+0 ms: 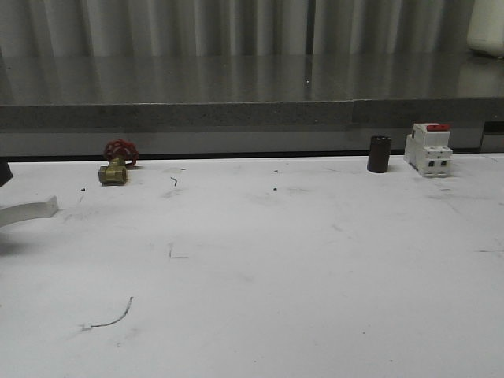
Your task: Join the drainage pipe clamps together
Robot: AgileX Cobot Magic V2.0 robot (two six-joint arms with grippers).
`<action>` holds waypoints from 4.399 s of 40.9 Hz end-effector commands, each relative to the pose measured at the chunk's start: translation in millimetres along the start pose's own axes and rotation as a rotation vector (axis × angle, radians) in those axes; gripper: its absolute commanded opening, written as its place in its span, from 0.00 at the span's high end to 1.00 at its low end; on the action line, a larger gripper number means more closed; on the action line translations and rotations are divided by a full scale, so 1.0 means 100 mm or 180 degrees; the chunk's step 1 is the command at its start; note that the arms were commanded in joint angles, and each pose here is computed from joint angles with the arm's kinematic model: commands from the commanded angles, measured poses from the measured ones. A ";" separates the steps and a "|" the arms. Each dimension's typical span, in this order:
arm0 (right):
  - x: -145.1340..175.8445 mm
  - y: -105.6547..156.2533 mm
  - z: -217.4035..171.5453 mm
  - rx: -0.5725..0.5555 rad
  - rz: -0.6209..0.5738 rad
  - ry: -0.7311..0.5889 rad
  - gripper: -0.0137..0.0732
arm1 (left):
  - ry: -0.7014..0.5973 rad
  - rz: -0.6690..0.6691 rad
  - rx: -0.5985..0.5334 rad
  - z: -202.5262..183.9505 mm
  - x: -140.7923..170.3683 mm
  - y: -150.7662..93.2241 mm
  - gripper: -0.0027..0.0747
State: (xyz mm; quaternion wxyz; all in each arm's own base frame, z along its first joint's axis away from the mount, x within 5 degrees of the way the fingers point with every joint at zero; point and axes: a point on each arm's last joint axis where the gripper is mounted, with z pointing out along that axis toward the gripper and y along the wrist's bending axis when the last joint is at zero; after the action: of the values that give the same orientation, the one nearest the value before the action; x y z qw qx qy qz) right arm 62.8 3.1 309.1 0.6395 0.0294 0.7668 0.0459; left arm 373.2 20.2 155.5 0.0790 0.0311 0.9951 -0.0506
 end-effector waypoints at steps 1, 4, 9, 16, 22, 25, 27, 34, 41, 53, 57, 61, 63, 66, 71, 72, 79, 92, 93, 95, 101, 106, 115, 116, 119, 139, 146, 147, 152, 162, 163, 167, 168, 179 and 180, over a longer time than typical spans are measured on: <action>-0.16 0.01 -0.01 0.0009 -0.0039 -0.0290 0.09 | -0.0269 0.0051 -0.0007 -0.22 -0.09 -0.03 0.78; -0.16 0.01 -0.01 0.0009 -0.0039 -0.0290 0.09 | -0.0269 0.0063 -0.0007 -0.22 -0.09 -0.03 0.81; -0.16 0.01 -0.01 0.0009 -0.0039 -0.0290 0.09 | -0.0266 0.0065 -0.0005 -0.23 -0.09 -0.03 0.85; -0.16 0.01 -0.01 0.0009 -0.0039 -0.0290 0.09 | -0.0391 0.0094 0.0017 -0.44 -0.13 -0.08 0.86; -0.16 0.01 -0.01 0.0009 -0.0039 -0.0290 0.09 | -0.0444 -0.0066 0.0135 -0.63 -0.18 -0.20 0.86; -0.16 0.01 -0.01 0.0009 -0.0039 -0.0290 0.09 | -0.0373 -0.0227 0.0189 -0.68 -0.20 -0.29 0.86; -0.16 0.01 -0.01 0.0009 -0.0039 -0.0290 0.09 | -0.0353 -0.0355 0.0221 -0.68 -0.22 -0.38 0.85; -0.16 0.01 -0.01 0.0009 -0.0039 -0.0290 0.09 | -0.0358 -0.0694 0.0341 -0.66 -0.23 -0.84 0.85; -0.16 0.01 -0.01 0.0009 -0.0039 -0.0290 0.09 | -0.0518 -0.0579 0.0493 -0.62 -0.22 -1.40 0.85; -0.16 0.01 -0.01 0.0009 -0.0039 -0.0290 0.09 | -0.0568 -0.0793 0.0676 -0.48 -0.16 -1.95 0.85; -0.16 0.01 -0.01 0.0009 -0.0039 -0.0290 0.09 | -0.0454 -0.0834 0.0635 -0.35 -0.14 -1.99 0.85; -0.16 0.01 -0.01 0.0009 -0.0039 -0.0290 0.09 | -0.0395 -0.0753 0.0513 -0.27 -0.17 -2.03 0.85; -0.16 0.01 -0.01 0.0009 -0.0039 -0.0290 0.09 | -0.0372 -0.0748 0.0450 -0.24 -0.18 -2.04 0.85; -0.16 0.01 -0.01 0.0009 -0.0039 -0.0290 0.09 | -0.0370 -0.0724 0.0445 -0.21 -0.21 -2.08 0.85; -0.16 0.01 -0.01 0.0009 -0.0039 -0.0290 0.09 | -0.0376 -0.0681 0.0464 -0.20 -0.24 -2.17 0.85; -0.16 0.01 -0.01 0.0009 -0.0039 -0.0290 0.09 | -0.0345 -0.0674 0.0441 -0.18 -0.24 -2.17 0.85; -0.16 0.01 -0.01 0.0009 -0.0039 -0.0290 0.09 | -0.0233 -0.0664 0.0365 -0.12 -0.25 -2.18 0.85; -0.16 0.01 -0.01 0.0009 -0.0039 -0.0290 0.09 | -0.0205 -0.0678 0.0349 -0.10 -0.25 -2.19 0.82; -0.16 0.01 -0.01 0.0009 -0.0039 -0.0290 0.09 | -0.0213 -0.0678 0.0353 -0.10 -0.25 -2.19 0.79; -0.16 0.01 -0.01 0.0009 -0.0039 -0.0290 0.09 | -0.0224 -0.0678 0.0358 -0.11 -0.26 -2.19 0.72; -0.16 0.01 -0.01 0.0009 -0.0039 -0.0290 0.09 | -0.0247 -0.0678 0.0369 -0.11 -0.27 -2.20 0.44; -0.16 0.01 -0.01 0.0009 -0.0039 -0.0290 0.09 | -0.0247 -0.0678 0.0369 -0.11 -0.27 -2.20 0.28; -0.16 0.01 -0.01 0.0009 -0.0039 -0.0290 0.09 | -0.0449 -0.0418 0.0261 -0.38 -0.26 -2.15 0.29; -0.16 0.01 -0.01 0.0009 -0.0039 -0.0290 0.09 | -0.0483 -0.0367 0.0262 -0.44 -0.26 -2.15 0.29; -0.16 0.01 -0.01 0.0009 -0.0039 -0.0290 0.09 | -0.0595 -0.0135 0.0262 -0.61 -0.23 -2.17 0.29; -0.16 0.01 -0.01 0.0009 -0.0039 -0.0290 0.09 | -0.1884 0.0673 0.0434 -1.64 0.55 -1.91 0.85; -0.16 0.01 -0.01 0.0009 -0.0039 -0.0290 0.09 | -0.2133 0.0436 0.0330 -1.79 0.86 -1.48 0.99; -0.16 0.01 -0.01 0.0009 -0.0039 -0.0290 0.09 | -0.2155 0.0395 0.0312 -1.80 0.92 -1.42 0.99; -0.16 0.01 -0.01 0.0009 -0.0039 -0.0290 0.09 | -0.2261 0.0304 0.0063 -1.82 1.19 -1.12 0.99; -0.16 0.01 -0.01 0.0009 -0.0039 -0.0290 0.09 | -0.2652 0.0431 -0.0063 -1.78 1.83 -0.89 0.99; -0.16 0.01 -0.01 0.0009 -0.0039 -0.0290 0.09 | -0.2713 0.0447 -0.0059 -1.77 1.88 -0.88 0.99; -0.16 0.01 -0.01 0.0009 -0.0039 -0.0290 0.09 | -0.2977 0.0520 -0.0079 -1.77 2.12 -0.81 0.99; -0.16 0.01 -0.01 0.0009 -0.0039 -0.0290 0.09 | -0.3013 0.0538 -0.0093 -1.75 2.17 -0.79 0.99; -0.16 0.01 -0.01 0.0009 -0.0039 -0.0290 0.09 | -0.3548 0.0645 -0.0211 -1.79 2.59 -0.66 0.99; -0.16 0.01 -0.01 0.0009 -0.0039 -0.0290 0.09 | -0.3585 0.0650 -0.0219 -1.80 2.61 -0.66 0.99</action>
State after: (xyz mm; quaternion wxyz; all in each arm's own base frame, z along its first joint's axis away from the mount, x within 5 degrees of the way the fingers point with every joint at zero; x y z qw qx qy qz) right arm 62.8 3.0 309.1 0.6396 0.0291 0.7669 0.0451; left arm 86.4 -11.8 280.5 0.5502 0.0864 0.8305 -0.0136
